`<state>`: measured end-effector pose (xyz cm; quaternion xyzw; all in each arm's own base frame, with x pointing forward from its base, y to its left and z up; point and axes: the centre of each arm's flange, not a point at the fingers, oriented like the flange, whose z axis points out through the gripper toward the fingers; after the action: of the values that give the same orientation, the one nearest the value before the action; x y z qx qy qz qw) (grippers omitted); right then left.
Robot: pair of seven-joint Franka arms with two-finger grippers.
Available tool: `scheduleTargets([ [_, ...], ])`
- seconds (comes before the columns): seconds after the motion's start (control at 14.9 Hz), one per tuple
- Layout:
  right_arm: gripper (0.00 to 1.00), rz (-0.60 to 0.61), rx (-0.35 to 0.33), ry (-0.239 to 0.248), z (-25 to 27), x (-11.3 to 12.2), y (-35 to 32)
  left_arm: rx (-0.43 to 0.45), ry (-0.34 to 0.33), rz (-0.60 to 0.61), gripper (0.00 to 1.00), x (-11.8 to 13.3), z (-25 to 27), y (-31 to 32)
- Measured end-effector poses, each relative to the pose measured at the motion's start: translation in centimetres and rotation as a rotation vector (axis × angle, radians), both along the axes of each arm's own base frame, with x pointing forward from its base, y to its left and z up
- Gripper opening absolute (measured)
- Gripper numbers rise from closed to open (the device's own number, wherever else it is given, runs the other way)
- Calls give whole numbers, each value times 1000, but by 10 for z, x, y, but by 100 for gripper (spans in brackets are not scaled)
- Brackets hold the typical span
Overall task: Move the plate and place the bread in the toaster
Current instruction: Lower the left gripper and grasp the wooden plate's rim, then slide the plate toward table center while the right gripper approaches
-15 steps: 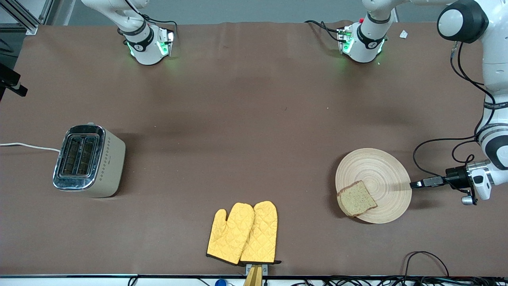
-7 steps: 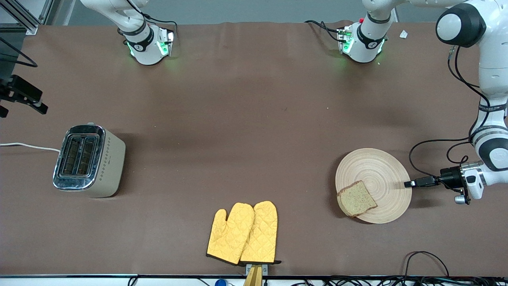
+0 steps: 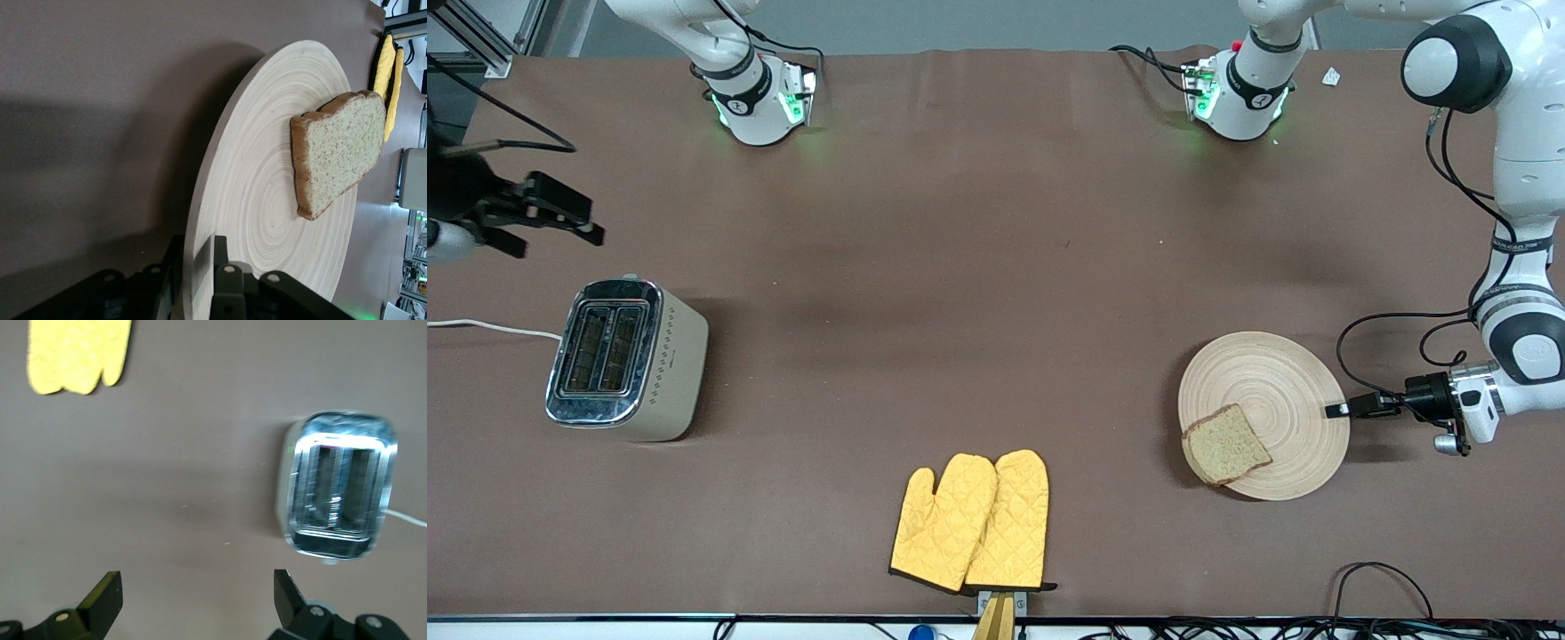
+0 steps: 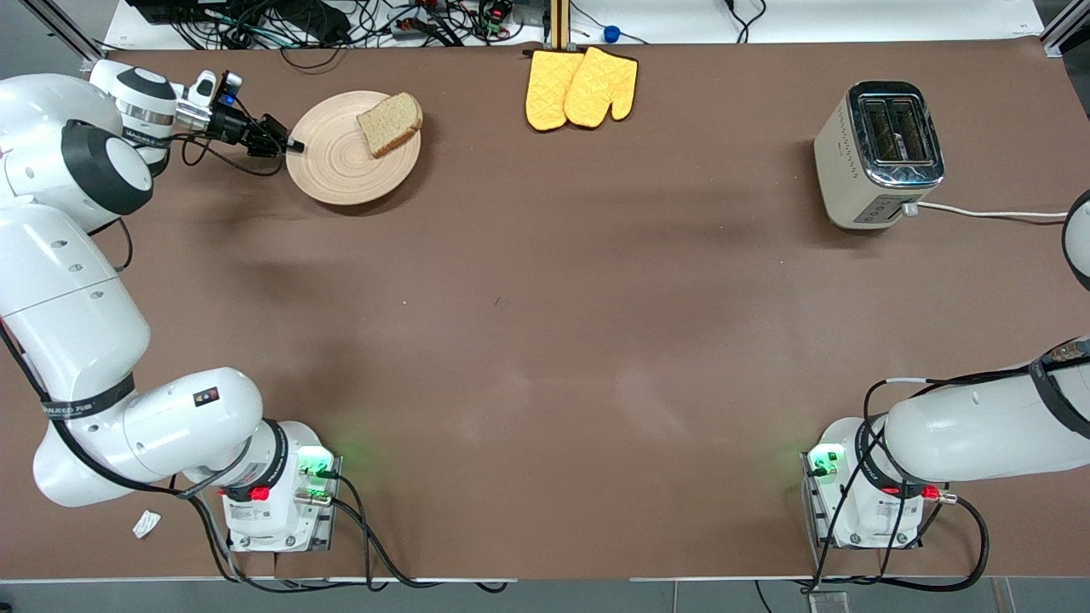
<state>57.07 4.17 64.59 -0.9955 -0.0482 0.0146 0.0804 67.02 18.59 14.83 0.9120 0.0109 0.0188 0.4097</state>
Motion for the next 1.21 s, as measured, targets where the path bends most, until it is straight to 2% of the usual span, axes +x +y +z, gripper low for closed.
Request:
scheduleTargets([
  [0.13, 100, -13, 25, 2, -12, 6, -1, -20, -16, -4, 14, -1, 2, 2],
  [0.4, 100, -55, 63, -46, -41, 24, 1, -40, -31, -12, 12, -1, 5, 4],
  [0.74, 100, -37, 73, -68, -94, 44, 36, -71, -119, -102, 11, 8, 15, -16],
  [0.94, 100, -48, 65, -28, -124, 54, 55, -136, -120, -165, 10, 13, 22, -49],
  [1.08, 100, -149, 53, 24, -149, 61, 52, -194, -110, -206, 10, 16, 28, -78],
  [1.21, 100, -220, 43, 53, -176, 70, 53, -252, -102, -245, 10, 20, 37, -112],
])
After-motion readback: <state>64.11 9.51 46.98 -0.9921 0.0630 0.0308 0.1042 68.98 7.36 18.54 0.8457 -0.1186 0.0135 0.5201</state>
